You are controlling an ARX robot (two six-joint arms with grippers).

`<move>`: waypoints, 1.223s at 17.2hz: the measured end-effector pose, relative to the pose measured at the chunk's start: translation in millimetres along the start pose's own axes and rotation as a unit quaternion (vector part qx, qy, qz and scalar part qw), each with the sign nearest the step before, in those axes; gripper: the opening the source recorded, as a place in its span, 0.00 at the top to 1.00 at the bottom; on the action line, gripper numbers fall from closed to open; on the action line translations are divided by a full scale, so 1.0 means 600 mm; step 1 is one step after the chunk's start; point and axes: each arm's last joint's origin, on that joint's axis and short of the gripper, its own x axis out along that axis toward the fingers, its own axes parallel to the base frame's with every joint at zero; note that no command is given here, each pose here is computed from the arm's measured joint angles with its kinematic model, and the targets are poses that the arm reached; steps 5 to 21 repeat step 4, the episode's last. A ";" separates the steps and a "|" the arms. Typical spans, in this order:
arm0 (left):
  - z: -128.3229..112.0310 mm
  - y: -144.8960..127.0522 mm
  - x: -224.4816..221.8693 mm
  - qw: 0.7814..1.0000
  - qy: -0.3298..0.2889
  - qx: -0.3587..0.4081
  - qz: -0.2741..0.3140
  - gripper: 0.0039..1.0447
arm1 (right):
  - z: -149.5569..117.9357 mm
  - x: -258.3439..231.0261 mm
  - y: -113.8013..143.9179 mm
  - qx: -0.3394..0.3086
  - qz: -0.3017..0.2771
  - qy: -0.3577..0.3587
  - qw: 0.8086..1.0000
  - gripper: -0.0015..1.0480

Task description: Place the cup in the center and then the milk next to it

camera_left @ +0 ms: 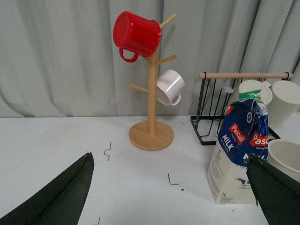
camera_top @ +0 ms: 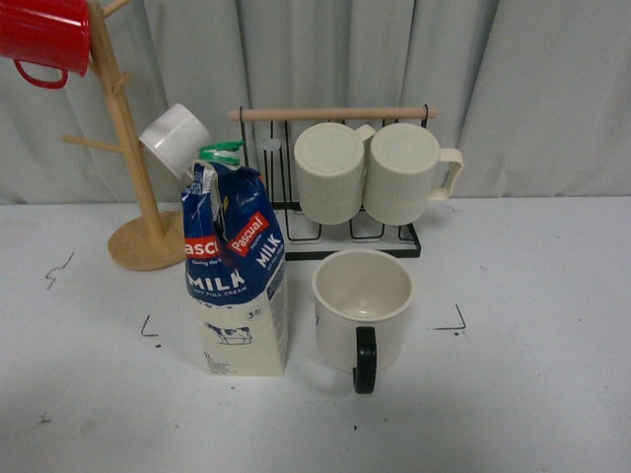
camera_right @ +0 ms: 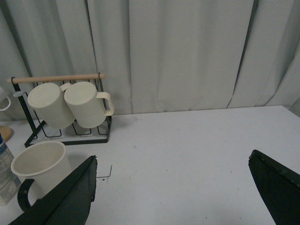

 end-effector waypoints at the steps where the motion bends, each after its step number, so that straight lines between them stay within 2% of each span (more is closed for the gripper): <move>1: 0.000 0.000 0.000 1.000 0.000 0.000 0.000 0.06 | 0.000 0.000 0.000 0.000 0.000 0.000 1.000 0.06; 21: 0.000 0.000 0.000 1.000 0.000 0.000 0.000 0.06 | 0.000 0.000 0.000 0.000 0.000 0.000 1.000 0.06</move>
